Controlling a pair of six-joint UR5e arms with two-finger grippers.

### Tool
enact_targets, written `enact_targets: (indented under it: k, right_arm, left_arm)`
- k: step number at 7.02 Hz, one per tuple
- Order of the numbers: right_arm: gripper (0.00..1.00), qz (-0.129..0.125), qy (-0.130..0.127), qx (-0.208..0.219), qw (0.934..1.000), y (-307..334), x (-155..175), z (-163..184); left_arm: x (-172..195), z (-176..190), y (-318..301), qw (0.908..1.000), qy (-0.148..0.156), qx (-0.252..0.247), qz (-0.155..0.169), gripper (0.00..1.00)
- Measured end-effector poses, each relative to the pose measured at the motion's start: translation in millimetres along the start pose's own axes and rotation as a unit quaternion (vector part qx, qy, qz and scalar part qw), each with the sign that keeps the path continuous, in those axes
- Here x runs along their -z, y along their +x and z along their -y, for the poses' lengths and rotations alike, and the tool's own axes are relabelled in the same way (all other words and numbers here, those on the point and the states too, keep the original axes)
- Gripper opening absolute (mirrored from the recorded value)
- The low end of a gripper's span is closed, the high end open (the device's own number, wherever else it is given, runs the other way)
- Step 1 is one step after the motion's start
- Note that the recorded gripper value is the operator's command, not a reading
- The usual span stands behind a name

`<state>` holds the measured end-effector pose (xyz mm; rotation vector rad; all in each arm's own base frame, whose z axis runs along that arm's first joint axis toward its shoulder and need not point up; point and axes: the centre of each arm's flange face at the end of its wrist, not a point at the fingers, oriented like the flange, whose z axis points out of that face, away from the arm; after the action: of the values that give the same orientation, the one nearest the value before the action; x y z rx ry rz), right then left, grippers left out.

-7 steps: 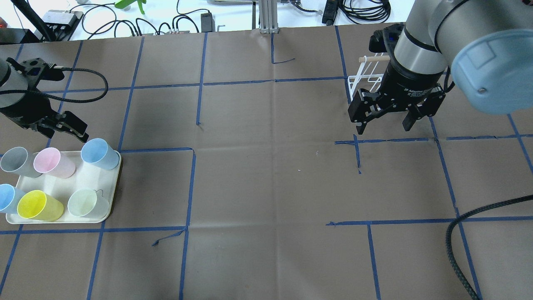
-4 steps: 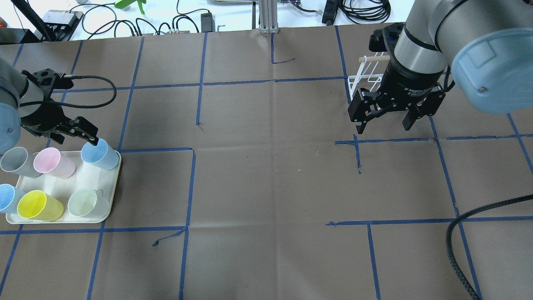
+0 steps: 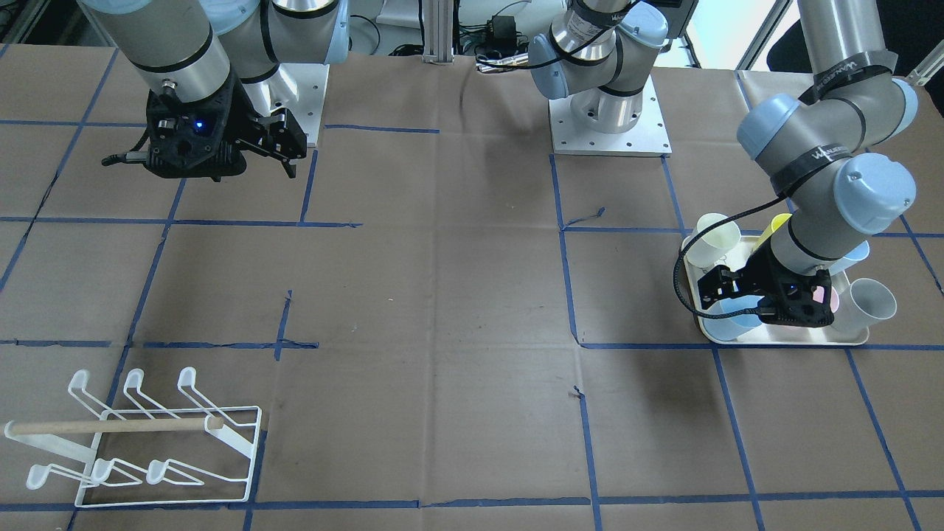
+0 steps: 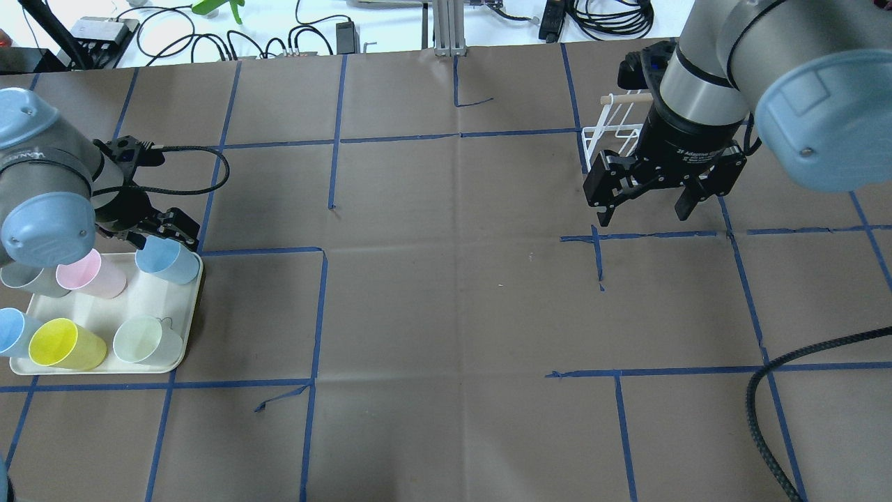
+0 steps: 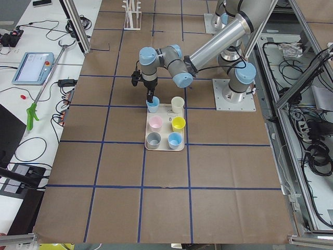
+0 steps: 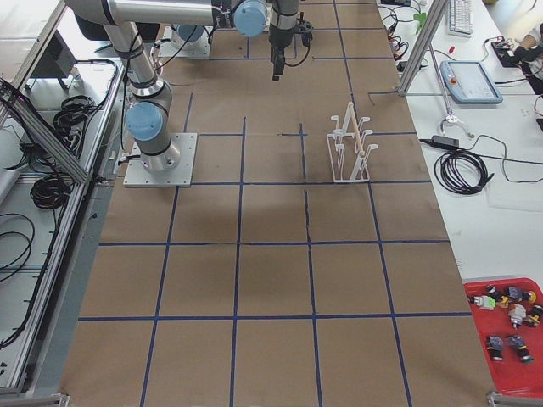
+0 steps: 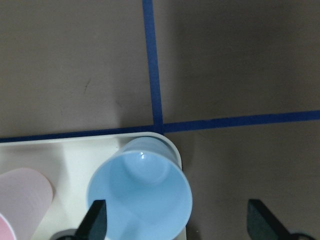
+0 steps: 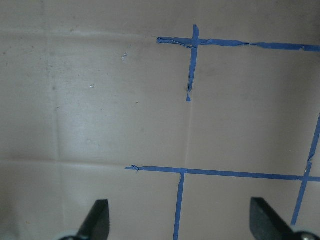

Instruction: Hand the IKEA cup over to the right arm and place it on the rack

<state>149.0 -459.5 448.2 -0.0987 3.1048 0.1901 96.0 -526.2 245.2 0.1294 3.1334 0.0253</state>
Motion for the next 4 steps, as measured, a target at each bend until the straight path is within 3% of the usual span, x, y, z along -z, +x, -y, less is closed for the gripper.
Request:
enact_targets:
  k: [3, 4]
  right_arm:
    - [1.0, -0.001, 0.0, 0.0, 1.0, 0, 0, 0]
    - [1.0, -0.001, 0.0, 0.0, 1.0, 0, -1, 1]
  left_arm:
    - [-22, -11, 8, 1.0, -0.003, 0.0, -0.003, 0.99]
    - [-25, -12, 9, 1.0, -0.005, 0.001, -0.005, 0.81]
